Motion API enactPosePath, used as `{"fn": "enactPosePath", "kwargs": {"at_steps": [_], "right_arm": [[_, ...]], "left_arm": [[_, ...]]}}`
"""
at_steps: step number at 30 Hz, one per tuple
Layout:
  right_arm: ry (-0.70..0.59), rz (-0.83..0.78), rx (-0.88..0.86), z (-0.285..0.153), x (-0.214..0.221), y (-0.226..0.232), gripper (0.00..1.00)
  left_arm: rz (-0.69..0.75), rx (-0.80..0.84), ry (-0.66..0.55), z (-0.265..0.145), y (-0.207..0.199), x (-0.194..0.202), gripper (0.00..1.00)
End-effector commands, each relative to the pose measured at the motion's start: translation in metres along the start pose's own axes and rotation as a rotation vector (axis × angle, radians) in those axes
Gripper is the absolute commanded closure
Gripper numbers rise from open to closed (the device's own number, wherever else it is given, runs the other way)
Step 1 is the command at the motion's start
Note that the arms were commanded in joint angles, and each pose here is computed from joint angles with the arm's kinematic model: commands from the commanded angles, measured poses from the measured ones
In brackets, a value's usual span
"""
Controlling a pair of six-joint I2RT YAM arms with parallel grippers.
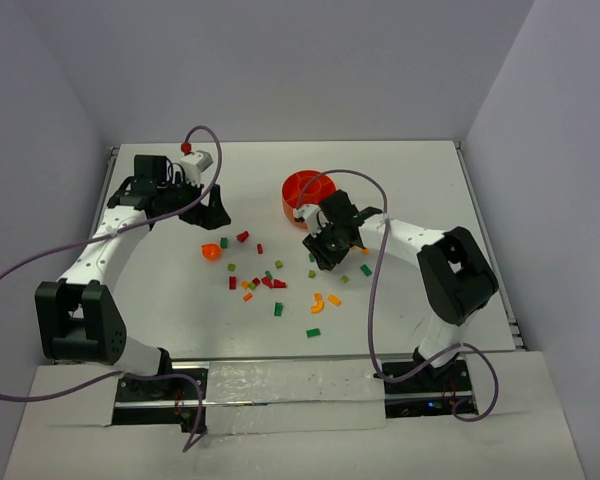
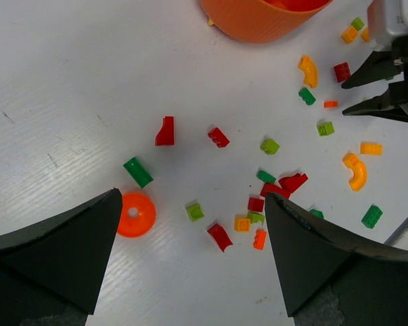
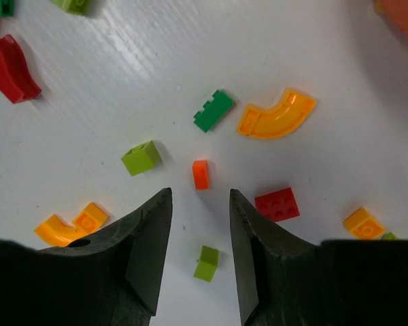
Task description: Sort the legos into containers by color
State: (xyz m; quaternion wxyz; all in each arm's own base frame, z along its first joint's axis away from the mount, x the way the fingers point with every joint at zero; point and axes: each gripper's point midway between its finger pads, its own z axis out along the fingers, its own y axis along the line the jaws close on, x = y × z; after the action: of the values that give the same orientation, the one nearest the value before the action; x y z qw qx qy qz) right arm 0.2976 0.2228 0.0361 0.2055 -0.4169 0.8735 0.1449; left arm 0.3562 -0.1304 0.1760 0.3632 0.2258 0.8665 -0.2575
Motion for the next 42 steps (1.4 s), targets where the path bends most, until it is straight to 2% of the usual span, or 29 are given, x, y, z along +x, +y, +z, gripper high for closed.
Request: {"fn": "enactPosePath", "kwargs": {"at_steps": [1,16,22,26,29,31,32,33,35,36,42], "right_arm": [[-0.038,-0.02,-0.015,0.003,-0.027,-0.003,0.53],[0.083,-0.053,-0.061,0.024,-0.001,-0.003,0.51],[0.108,-0.059,-0.081,0.025,0.008,0.001,0.57],[0.116,-0.063,-0.084,0.023,0.014,0.003,0.62],[0.112,-0.069,-0.09,0.021,0.014,0.005,0.74],[0.097,-0.073,-0.094,0.017,0.01,0.006,0.86],[0.094,-0.074,-0.093,0.017,0.009,0.006,0.86],[0.064,-0.08,-0.092,0.011,0.0,0.007,0.93],[0.012,-0.083,-0.083,0.0,-0.018,0.006,1.0],[0.0,-0.082,-0.08,-0.004,-0.022,0.006,1.0],[-0.267,-0.054,0.001,-0.059,-0.119,-0.013,1.0]], "left_arm": [[0.055,0.01,-0.057,-0.014,-0.009,-0.02,0.04],[0.067,-0.011,-0.06,-0.018,-0.009,-0.008,0.04],[0.065,-0.013,-0.053,-0.016,-0.008,-0.003,0.04],[0.062,-0.011,-0.064,-0.014,-0.008,-0.006,0.04],[0.059,-0.008,-0.064,-0.013,-0.007,-0.006,0.04],[0.058,-0.014,-0.064,-0.013,-0.007,-0.004,0.04],[0.059,-0.019,-0.065,-0.013,-0.006,-0.004,0.04],[0.059,-0.023,-0.064,-0.013,-0.005,-0.003,0.05],[0.061,-0.031,-0.065,-0.013,-0.004,-0.002,0.05],[0.063,-0.032,-0.066,-0.013,-0.004,-0.001,0.05],[0.102,-0.002,-0.015,-0.012,-0.007,0.02,0.06]]}}
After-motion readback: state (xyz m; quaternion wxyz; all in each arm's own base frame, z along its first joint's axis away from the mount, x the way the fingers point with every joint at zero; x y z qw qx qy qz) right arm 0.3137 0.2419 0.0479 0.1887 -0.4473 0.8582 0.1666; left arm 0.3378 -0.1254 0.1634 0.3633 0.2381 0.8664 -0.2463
